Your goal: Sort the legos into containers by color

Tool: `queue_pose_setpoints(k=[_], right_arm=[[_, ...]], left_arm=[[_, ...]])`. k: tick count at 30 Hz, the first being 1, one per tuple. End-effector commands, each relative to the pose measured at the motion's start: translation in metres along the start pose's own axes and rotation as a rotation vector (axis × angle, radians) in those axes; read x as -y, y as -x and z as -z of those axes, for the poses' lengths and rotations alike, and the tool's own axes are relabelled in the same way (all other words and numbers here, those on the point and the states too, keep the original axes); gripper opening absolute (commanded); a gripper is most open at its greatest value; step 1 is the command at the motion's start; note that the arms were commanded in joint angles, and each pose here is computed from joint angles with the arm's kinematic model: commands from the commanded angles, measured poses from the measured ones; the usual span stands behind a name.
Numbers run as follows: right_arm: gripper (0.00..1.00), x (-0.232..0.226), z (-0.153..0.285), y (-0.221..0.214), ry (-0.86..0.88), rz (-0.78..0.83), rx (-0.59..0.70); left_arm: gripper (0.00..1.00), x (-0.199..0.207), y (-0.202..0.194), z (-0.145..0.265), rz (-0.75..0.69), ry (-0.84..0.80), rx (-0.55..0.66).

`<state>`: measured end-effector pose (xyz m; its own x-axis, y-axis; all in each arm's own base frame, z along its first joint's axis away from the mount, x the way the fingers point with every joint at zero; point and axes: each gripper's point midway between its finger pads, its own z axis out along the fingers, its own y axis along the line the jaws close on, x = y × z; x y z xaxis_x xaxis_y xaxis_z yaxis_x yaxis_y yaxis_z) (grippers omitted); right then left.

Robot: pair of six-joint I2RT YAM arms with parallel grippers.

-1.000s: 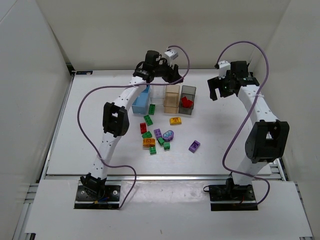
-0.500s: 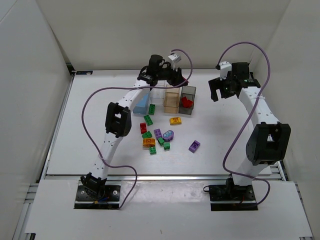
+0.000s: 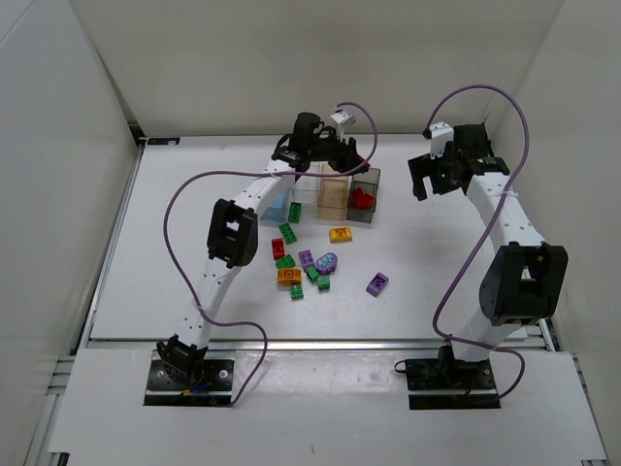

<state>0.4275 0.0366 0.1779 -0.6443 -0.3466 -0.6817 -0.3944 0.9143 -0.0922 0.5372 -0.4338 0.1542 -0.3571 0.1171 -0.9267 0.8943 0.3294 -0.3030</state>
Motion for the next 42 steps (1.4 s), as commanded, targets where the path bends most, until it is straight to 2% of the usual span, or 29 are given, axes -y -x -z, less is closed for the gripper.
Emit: queue_pose_setpoints(k=[1, 5, 8, 9, 16, 17, 19, 23, 24, 26, 27, 29, 30, 31, 32, 33, 34, 35, 36, 37, 38, 39, 40, 41, 42], right_arm=[[0.98, 0.006, 0.014, 0.012, -0.027, 0.018, 0.055], [0.98, 0.005, 0.012, 0.011, -0.022, 0.017, 0.054], [0.98, 0.004, 0.012, 0.012, -0.018, 0.017, 0.058], [0.98, 0.004, 0.011, 0.011, -0.016, 0.016, 0.056], [0.98, -0.001, 0.010, 0.010, 0.000, 0.015, 0.058], [0.98, 0.000, 0.011, 0.009, 0.001, 0.013, 0.059], [0.98, -0.002, 0.010, 0.010, 0.004, 0.015, 0.061], [0.98, 0.000, 0.009, 0.008, 0.001, 0.014, 0.059], [0.98, -0.001, 0.009, 0.007, 0.003, 0.014, 0.058], [0.98, -0.002, 0.009, 0.006, 0.008, 0.014, 0.056], [0.98, -0.003, 0.010, 0.007, 0.010, 0.013, 0.060], [0.98, -0.005, 0.010, 0.007, 0.021, 0.009, 0.061], [0.98, -0.007, 0.010, 0.007, 0.033, 0.007, 0.065], [0.98, -0.008, 0.010, 0.006, 0.039, -0.002, 0.062], [0.98, -0.008, 0.010, 0.008, 0.039, -0.006, 0.066], [0.98, -0.010, 0.010, 0.009, 0.046, -0.008, 0.070], [0.98, -0.011, 0.010, 0.009, 0.052, -0.014, 0.067], [0.98, -0.010, 0.011, 0.012, 0.052, -0.017, 0.072], [0.98, -0.011, 0.012, 0.013, 0.057, -0.022, 0.073], [0.98, -0.011, 0.012, 0.014, 0.061, -0.024, 0.071], [0.98, -0.011, 0.012, 0.015, 0.063, -0.033, 0.065], [0.98, -0.012, 0.012, 0.017, 0.066, -0.038, 0.066], [0.98, -0.011, 0.012, 0.016, 0.063, -0.043, 0.064], [0.98, -0.011, 0.011, 0.016, 0.065, -0.049, 0.056], [0.98, -0.011, 0.011, 0.017, 0.063, -0.054, 0.057]], left_arm=[[0.59, 0.008, 0.005, -0.004, -0.008, -0.014, 0.017], [0.71, 0.008, 0.007, -0.007, -0.014, 0.000, 0.021], [0.76, 0.009, 0.010, -0.008, -0.022, -0.002, 0.035], [0.83, 0.009, 0.011, -0.008, -0.022, 0.001, 0.039], [0.94, 0.018, 0.027, -0.006, -0.027, -0.028, 0.068], [0.99, 0.021, 0.028, -0.006, -0.026, -0.030, 0.067], [0.99, 0.021, 0.034, -0.004, -0.031, -0.024, 0.074], [0.98, 0.023, 0.072, 0.012, -0.043, 0.027, 0.113], [0.98, 0.027, 0.091, 0.029, -0.051, 0.040, 0.125], [0.95, 0.027, 0.097, 0.047, -0.044, 0.074, 0.101], [0.93, 0.039, 0.122, 0.069, -0.101, 0.100, 0.112], [0.90, 0.030, 0.100, 0.096, -0.058, 0.182, 0.015], [0.90, 0.043, 0.122, 0.124, -0.129, 0.222, 0.024], [0.89, 0.039, 0.091, 0.136, -0.078, 0.267, -0.067], [0.87, 0.041, 0.108, 0.169, -0.097, 0.357, -0.052], [0.84, 0.039, 0.102, 0.185, -0.086, 0.395, -0.074], [0.83, 0.034, 0.074, 0.199, -0.012, 0.440, -0.130], [0.81, 0.035, 0.078, 0.234, 0.037, 0.514, -0.126], [0.81, 0.038, 0.066, 0.247, 0.089, 0.532, -0.146], [0.81, 0.038, 0.037, 0.260, 0.154, 0.559, -0.206], [0.81, 0.045, 0.034, 0.286, 0.178, 0.628, -0.217], [0.81, 0.050, 0.022, 0.295, 0.197, 0.646, -0.242], [0.81, 0.055, -0.006, 0.301, 0.238, 0.657, -0.296], [0.81, 0.071, -0.003, 0.311, 0.216, 0.667, -0.285], [0.81, 0.074, -0.033, 0.316, 0.286, 0.717, -0.327]])
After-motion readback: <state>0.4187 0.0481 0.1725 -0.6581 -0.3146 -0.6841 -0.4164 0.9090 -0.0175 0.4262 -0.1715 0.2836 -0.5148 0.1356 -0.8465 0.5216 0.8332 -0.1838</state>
